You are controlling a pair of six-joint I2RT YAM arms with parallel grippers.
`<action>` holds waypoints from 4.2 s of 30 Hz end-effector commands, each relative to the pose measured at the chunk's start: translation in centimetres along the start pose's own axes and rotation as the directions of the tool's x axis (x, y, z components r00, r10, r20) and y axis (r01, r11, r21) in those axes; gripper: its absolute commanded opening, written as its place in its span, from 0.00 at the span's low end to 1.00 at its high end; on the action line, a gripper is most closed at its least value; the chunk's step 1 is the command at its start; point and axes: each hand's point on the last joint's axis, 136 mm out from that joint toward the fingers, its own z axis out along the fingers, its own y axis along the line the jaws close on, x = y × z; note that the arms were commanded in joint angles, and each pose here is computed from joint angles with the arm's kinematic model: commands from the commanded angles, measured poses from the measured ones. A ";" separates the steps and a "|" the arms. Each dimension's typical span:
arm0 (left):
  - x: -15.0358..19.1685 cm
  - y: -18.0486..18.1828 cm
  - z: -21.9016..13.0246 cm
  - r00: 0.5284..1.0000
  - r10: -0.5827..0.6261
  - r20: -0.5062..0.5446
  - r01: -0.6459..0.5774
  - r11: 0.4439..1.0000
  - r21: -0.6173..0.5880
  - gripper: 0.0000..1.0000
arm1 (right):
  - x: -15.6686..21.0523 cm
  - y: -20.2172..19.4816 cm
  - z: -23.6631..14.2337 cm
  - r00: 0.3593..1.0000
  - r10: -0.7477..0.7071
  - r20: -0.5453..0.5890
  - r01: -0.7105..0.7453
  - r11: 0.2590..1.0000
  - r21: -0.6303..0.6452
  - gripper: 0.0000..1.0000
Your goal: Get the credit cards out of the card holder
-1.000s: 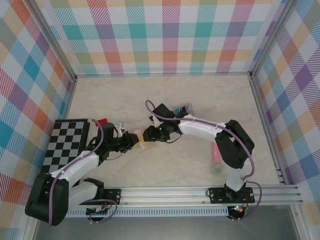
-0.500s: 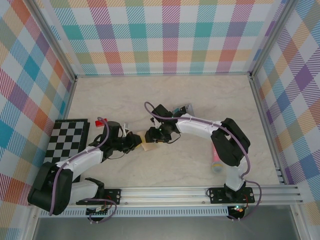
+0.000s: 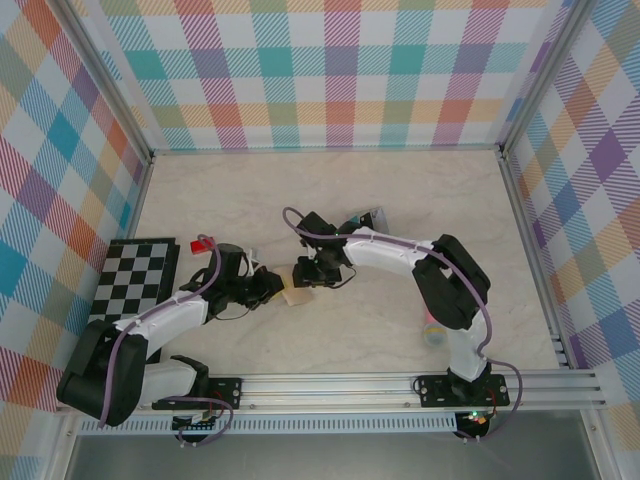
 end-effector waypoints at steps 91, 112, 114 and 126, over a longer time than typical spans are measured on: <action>-3.9 6.4 -10.3 0.945 -0.076 0.317 0.226 0.855 -0.467 1.00 | -0.8 6.8 -5.4 0.991 -0.124 0.043 0.130 0.969 -0.211 0.01; -3.7 6.2 -12.0 0.944 -0.027 0.328 0.199 0.841 -0.503 1.00 | -1.6 7.2 -4.5 0.988 -0.144 0.054 0.152 0.965 -0.215 0.01; -3.6 5.4 -11.0 0.954 -0.036 0.299 0.175 0.874 -0.453 0.99 | -1.6 5.3 -4.2 0.990 -0.131 0.053 0.136 0.982 -0.128 0.00; -2.8 1.5 -5.5 0.993 -0.077 0.086 0.093 0.976 -0.199 0.87 | 0.1 -4.4 -3.7 0.998 -0.062 0.002 0.061 0.988 0.141 0.01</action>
